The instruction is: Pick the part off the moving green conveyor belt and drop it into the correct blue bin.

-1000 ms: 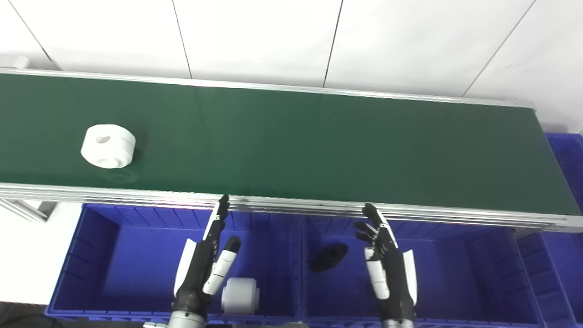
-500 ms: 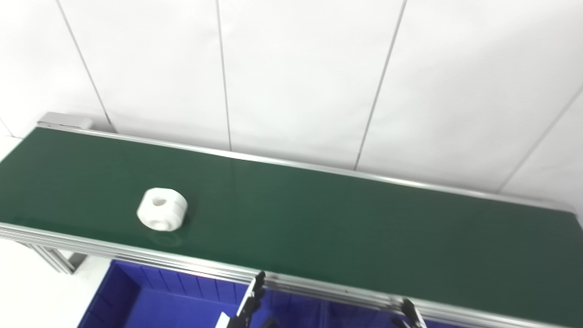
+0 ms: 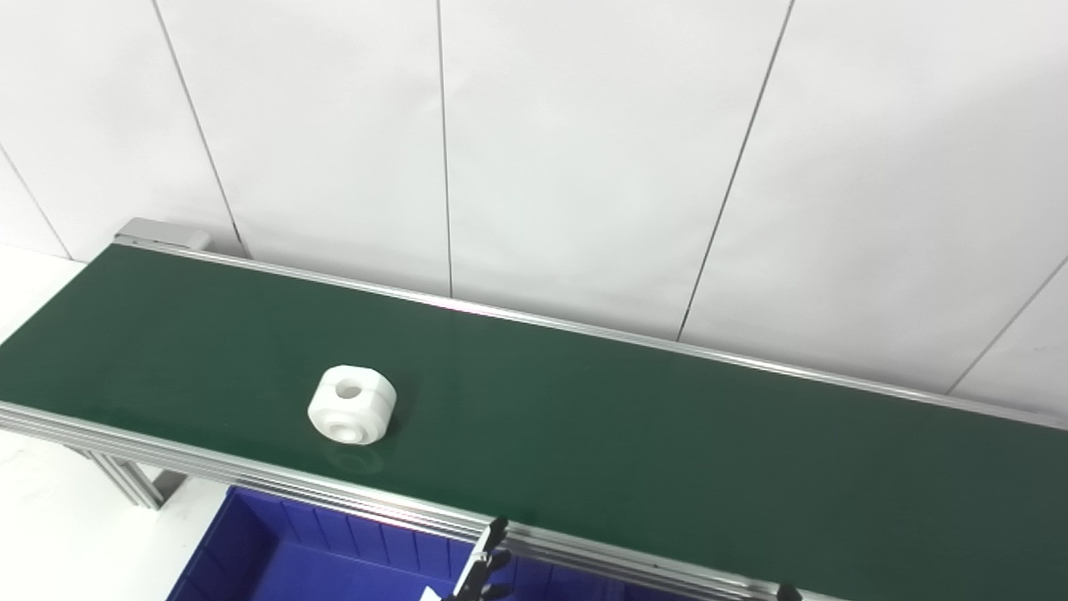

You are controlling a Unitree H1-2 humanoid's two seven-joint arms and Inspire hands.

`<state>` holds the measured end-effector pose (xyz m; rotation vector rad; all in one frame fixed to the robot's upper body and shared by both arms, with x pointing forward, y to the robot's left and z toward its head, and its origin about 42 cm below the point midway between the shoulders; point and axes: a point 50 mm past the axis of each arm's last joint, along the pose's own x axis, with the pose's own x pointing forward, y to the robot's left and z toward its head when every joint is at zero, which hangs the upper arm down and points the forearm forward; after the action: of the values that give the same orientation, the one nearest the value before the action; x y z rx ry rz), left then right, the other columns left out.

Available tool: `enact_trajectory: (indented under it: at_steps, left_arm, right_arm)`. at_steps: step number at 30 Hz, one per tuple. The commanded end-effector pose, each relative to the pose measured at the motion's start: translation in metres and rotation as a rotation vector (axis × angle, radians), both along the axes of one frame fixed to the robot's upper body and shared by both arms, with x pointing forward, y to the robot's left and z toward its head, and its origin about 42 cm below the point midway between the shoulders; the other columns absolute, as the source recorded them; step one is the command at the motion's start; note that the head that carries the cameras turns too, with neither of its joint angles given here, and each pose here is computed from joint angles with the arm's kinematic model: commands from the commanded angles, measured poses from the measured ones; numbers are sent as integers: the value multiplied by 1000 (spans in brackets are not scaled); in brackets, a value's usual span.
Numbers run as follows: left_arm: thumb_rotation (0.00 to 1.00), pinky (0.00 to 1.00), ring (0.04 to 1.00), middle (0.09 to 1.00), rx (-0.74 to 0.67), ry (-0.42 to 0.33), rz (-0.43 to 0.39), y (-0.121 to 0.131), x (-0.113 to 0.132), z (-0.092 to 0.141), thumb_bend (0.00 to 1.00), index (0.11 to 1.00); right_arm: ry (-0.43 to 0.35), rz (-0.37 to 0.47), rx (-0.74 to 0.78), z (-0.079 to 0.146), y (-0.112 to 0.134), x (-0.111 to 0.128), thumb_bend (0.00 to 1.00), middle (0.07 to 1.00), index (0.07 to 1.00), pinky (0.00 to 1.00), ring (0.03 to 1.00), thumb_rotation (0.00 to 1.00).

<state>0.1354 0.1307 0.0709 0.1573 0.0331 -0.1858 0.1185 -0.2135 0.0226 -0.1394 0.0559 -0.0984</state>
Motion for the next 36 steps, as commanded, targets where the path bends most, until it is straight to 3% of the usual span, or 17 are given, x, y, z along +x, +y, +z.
enact_trajectory:
  at_steps: [1,3,6,8,10,11,12,16,25,29,36]
  left_arm:
    - [832,798,907,973,-12,-83,-28,-3,5,24,627,1000]
    - [716,793,927,987,26,-117,-66,4,11,40,748,1000]
    - [640,727,912,987,135,-219,-133,16,24,65,805,999]
    - [537,663,895,959,209,-308,-172,26,36,80,863,986]
    - [507,657,888,949,301,-390,-197,37,51,93,879,972]
    - [495,664,862,911,350,-428,-204,42,58,99,907,920]
    - [472,767,854,875,436,-490,-211,51,74,108,938,873]
    - [464,854,858,846,692,-605,-221,77,121,129,921,833]
    - [368,861,864,836,1015,-617,-272,110,196,115,936,857]
    - [316,850,843,821,1075,-609,-244,119,219,108,975,837]
    - [327,883,860,829,1137,-550,-223,130,244,95,972,817]
  right_arm:
    - [-88,11,12,13,3,0,681,966,964,875,875,1000]
    - [-90,14,14,14,4,0,696,972,964,876,882,1000]
    - [-92,15,18,14,5,1,698,970,964,867,883,1000]
    - [-89,12,34,14,7,1,727,974,965,888,890,1000]
    - [-88,12,48,14,9,1,745,975,966,897,892,1000]
    - [-89,13,51,14,10,1,745,979,970,904,895,1000]
    - [-91,12,57,14,11,2,748,980,971,906,894,1000]
    - [-95,5,62,16,15,4,757,977,969,896,886,1000]
    - [-96,2,70,16,17,4,732,969,969,888,881,1000]
    - [-96,5,58,16,17,4,735,969,966,868,875,1000]
    - [-91,7,65,16,19,4,744,969,969,871,872,1000]
